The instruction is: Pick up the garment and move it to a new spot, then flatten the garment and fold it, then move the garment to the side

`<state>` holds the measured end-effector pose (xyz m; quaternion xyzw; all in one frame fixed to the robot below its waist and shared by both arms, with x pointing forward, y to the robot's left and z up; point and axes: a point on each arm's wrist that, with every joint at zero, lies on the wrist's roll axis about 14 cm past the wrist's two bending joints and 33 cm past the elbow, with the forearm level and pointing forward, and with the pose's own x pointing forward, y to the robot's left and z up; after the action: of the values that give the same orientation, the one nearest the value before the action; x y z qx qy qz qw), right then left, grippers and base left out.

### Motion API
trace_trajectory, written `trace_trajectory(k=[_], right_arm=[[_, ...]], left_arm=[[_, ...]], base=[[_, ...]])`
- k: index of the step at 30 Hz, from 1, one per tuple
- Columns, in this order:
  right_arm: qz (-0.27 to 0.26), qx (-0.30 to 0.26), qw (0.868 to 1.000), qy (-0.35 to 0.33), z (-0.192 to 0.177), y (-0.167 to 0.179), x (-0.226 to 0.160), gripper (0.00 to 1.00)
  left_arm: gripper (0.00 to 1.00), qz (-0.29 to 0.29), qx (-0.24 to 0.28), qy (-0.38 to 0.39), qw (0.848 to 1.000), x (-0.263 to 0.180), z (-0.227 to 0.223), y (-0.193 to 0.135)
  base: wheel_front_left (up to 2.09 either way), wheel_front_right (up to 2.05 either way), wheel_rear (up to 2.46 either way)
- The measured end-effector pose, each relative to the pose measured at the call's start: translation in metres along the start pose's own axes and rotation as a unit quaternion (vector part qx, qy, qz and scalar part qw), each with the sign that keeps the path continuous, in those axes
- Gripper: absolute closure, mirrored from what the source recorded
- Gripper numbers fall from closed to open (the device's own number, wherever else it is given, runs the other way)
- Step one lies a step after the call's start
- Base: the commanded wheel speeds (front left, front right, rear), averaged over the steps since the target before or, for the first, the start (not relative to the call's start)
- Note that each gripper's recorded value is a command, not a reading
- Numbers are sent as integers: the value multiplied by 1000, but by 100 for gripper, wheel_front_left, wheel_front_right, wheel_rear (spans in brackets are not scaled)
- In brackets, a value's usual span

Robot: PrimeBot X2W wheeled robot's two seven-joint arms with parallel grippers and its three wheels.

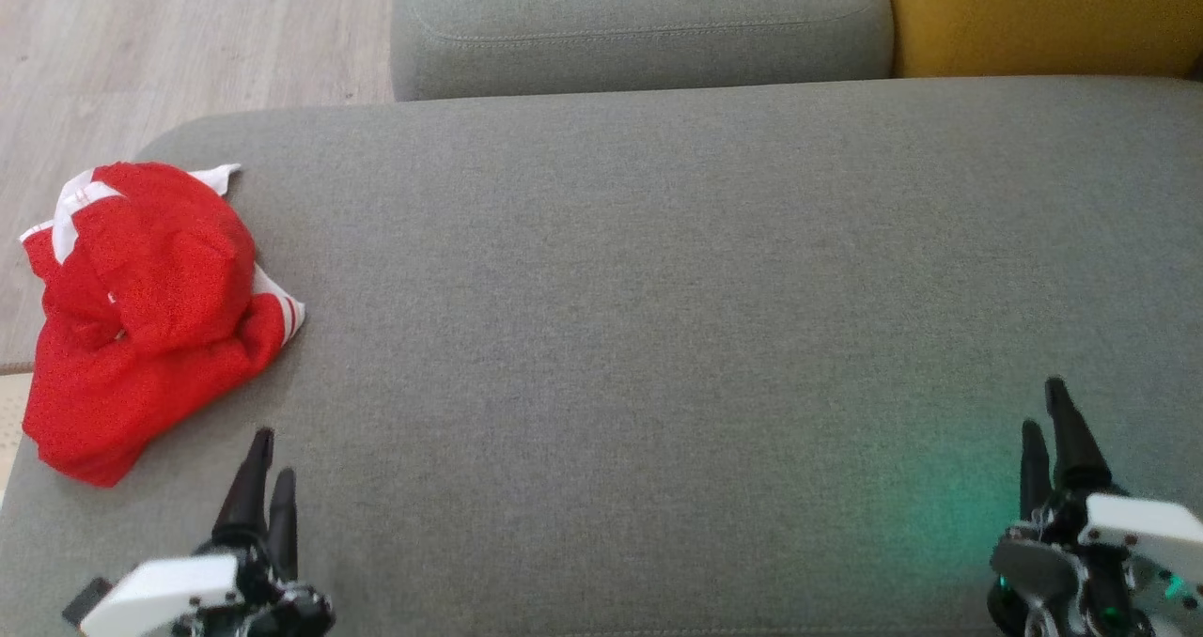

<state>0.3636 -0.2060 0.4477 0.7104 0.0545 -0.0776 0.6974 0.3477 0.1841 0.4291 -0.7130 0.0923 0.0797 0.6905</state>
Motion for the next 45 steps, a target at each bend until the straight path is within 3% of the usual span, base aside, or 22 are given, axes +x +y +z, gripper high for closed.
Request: trace_trajectory(k=[10, 24, 45], right_arm=[[-9, -24, 1000, 3, -5, -6, -2, 0], [-2, -114, 993, 1, -8, 1, 3, 0], [-3, -264, 965, -1, -11, 1, 6, 0]], left_arm=[[0, 6, 22, -12, 1000, -1, 3, 3], [0, 4, 114, -17, 993, 4, 4, -2], [0, 2, 267, -14, 964, 7, -2, -5]], base=[[0, 0, 0], [0, 0, 0], [0, 0, 0]])
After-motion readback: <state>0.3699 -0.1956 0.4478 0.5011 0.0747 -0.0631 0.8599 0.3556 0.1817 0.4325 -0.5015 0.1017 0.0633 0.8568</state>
